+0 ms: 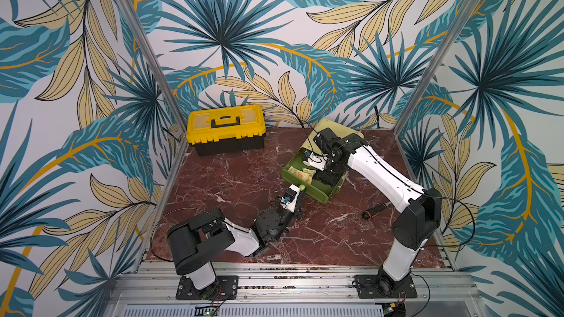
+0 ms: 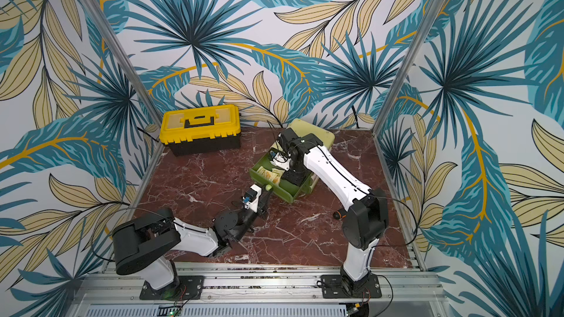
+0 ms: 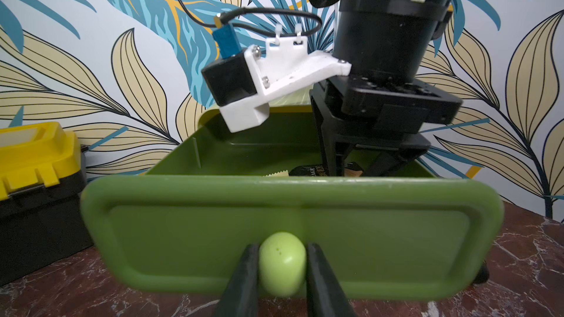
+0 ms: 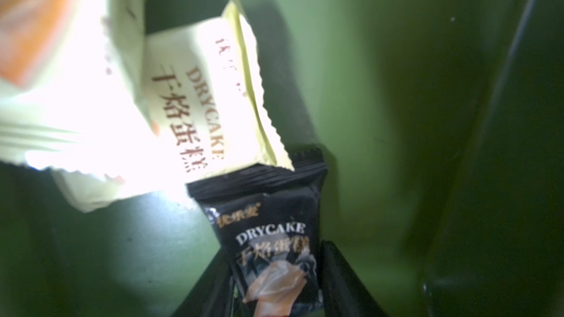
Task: Take the cookies out of the drawer
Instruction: Pick up the cookie from the drawer, then place the cookie at the center of the board.
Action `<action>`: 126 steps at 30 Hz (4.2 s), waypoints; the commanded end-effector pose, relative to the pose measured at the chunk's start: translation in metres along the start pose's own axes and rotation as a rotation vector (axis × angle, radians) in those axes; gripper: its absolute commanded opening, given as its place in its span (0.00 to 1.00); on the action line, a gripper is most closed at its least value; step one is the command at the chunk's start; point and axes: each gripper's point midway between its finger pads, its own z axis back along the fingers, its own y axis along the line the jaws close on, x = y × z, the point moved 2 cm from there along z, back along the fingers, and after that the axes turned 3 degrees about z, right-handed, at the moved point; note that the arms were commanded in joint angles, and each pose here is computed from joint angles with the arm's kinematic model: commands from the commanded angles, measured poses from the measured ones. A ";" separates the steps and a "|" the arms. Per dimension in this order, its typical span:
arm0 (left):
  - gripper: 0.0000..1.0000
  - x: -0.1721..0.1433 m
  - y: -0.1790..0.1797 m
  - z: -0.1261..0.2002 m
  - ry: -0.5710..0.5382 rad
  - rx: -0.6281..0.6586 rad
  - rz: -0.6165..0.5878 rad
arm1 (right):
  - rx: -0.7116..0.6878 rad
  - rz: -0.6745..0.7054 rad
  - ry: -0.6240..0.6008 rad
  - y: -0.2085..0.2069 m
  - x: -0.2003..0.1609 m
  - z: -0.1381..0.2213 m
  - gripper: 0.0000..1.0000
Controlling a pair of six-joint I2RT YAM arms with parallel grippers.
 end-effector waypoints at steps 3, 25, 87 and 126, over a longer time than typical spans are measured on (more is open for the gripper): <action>0.06 0.009 0.007 0.002 -0.042 0.033 -0.002 | 0.016 0.008 0.018 0.006 -0.006 0.002 0.43; 0.05 0.006 0.006 0.000 -0.028 0.035 -0.005 | 0.008 -0.022 -0.150 0.007 0.003 0.052 0.39; 0.05 0.001 0.000 -0.003 -0.002 0.048 -0.013 | -0.068 -1.332 0.094 0.118 -0.172 -0.101 0.41; 0.06 0.003 0.001 0.001 -0.001 0.046 -0.032 | 0.046 -0.355 -0.423 0.015 0.029 0.100 0.52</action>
